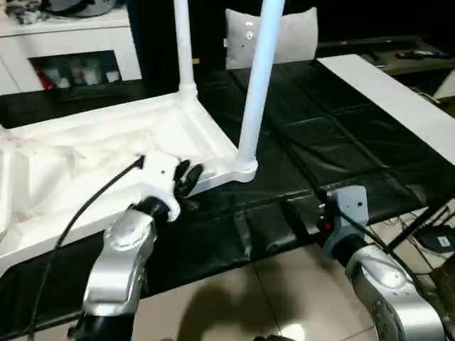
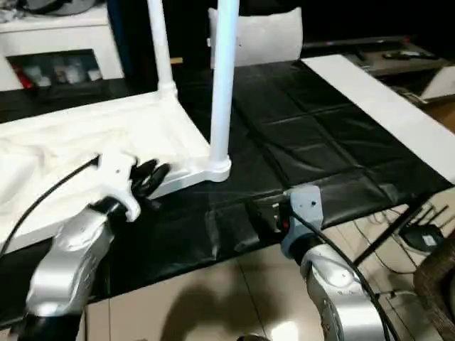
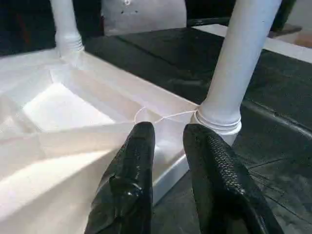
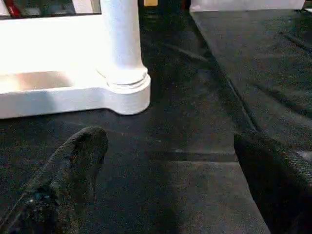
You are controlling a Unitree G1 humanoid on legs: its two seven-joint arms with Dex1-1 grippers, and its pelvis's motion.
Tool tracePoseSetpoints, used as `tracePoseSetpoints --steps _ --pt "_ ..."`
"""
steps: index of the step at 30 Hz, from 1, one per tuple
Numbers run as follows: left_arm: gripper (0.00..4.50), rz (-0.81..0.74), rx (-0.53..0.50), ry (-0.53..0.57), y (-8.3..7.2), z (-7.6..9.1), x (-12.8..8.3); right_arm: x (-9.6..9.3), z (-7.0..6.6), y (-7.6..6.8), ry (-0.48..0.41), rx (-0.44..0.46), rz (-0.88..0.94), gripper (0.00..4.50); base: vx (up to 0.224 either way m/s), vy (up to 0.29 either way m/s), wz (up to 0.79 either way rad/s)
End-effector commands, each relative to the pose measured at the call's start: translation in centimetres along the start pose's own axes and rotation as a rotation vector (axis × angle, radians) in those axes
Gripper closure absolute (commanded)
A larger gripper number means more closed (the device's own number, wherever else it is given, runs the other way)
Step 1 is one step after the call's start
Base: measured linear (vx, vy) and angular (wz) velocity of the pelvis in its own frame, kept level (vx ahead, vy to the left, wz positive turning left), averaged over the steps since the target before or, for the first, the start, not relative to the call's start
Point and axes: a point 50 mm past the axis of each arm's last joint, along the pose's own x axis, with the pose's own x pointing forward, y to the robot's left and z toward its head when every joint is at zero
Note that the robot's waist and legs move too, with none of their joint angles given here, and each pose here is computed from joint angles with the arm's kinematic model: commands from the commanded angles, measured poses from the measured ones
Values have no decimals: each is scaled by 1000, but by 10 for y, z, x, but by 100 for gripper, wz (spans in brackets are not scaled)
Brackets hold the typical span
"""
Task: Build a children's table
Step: Rotate leg to tighten
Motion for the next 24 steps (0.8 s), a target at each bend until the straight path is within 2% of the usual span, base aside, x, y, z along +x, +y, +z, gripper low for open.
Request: tracePoseSetpoints --steps 1,11,18,24 --pt "329 12 -8 0 -1 3 -3 0 3 3 -13 -16 24 0 0 0 0" --pt "329 2 4 25 -5 6 -7 3 2 7 -1 -45 93 0 4 2 4" --pt "329 -31 26 49 -11 6 -7 2 -3 4 14 -79 87 0 69 16 53" --pt "329 -47 31 66 -10 3 -10 -3 -6 0 3 -48 58 0 168 19 41"
